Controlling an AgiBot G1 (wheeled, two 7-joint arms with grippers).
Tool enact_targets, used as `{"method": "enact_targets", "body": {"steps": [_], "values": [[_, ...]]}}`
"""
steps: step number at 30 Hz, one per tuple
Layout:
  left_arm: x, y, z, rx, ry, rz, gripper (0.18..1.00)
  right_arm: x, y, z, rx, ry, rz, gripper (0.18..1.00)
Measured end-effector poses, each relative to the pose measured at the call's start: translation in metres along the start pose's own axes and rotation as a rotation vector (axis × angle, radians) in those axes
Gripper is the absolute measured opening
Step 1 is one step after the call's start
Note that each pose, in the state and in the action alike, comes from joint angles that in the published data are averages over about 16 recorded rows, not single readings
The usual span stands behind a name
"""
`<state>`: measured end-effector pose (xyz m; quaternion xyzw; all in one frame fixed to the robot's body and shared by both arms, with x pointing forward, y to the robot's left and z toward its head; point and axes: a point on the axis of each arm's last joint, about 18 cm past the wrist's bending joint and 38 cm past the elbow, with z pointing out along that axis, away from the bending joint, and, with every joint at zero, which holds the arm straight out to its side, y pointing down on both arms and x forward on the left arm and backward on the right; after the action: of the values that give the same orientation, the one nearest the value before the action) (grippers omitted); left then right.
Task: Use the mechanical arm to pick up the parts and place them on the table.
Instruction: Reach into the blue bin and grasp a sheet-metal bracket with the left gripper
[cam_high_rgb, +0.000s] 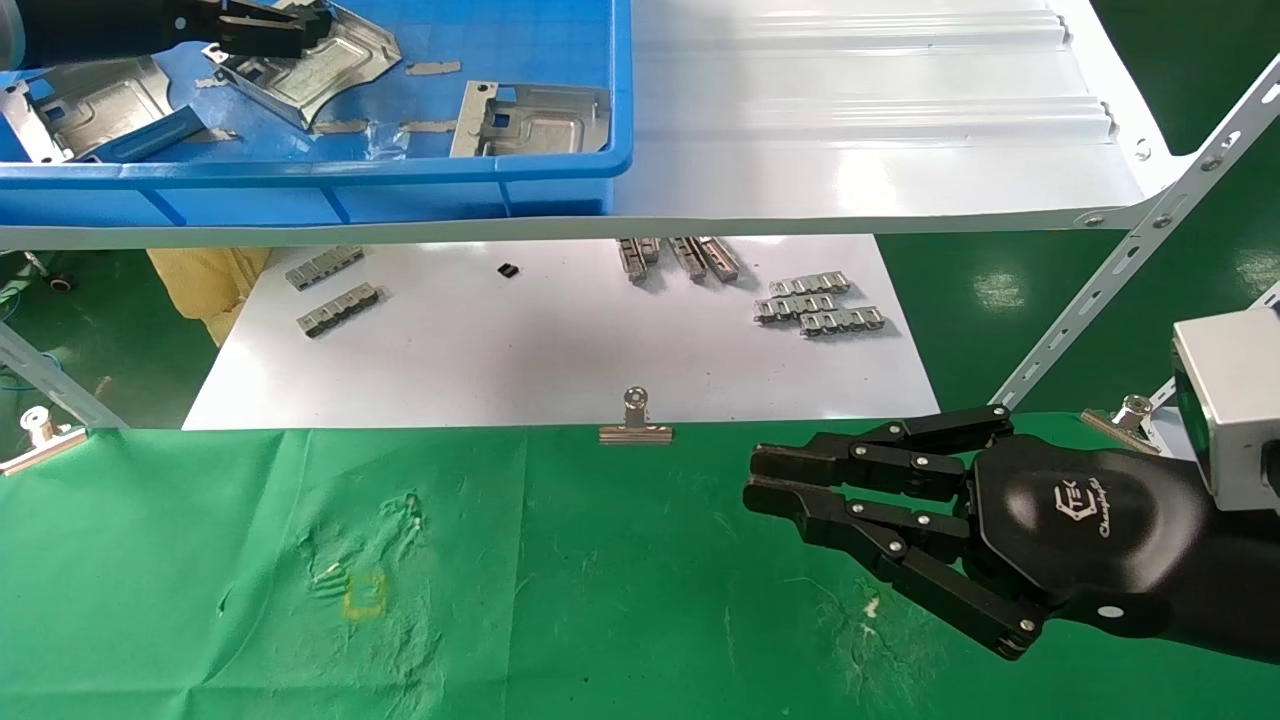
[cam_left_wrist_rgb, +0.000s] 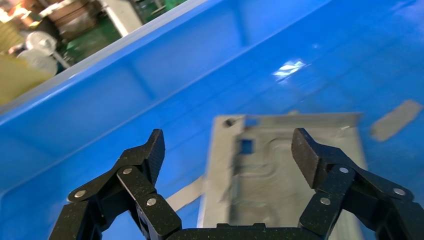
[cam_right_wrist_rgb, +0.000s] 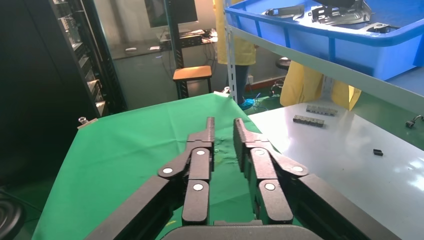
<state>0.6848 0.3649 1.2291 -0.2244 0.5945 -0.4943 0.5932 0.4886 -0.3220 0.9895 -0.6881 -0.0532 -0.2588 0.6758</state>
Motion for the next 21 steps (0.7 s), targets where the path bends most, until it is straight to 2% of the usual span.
{"method": "enact_targets", "body": {"steps": [3, 11, 21], "values": [[-0.003, 0.005, 0.0, -0.013, -0.013, -0.011, 0.932, 0.0, 0.0, 0.0, 0.0, 0.0, 0.0, 0.273], [-0.005, 0.014, -0.001, -0.033, -0.027, -0.047, 0.821, 0.0, 0.0, 0.0, 0.0, 0.0, 0.0, 0.407], [-0.011, 0.022, -0.004, -0.04, -0.048, -0.087, 0.587, 0.0, 0.0, 0.0, 0.0, 0.0, 0.0, 0.635]]}}
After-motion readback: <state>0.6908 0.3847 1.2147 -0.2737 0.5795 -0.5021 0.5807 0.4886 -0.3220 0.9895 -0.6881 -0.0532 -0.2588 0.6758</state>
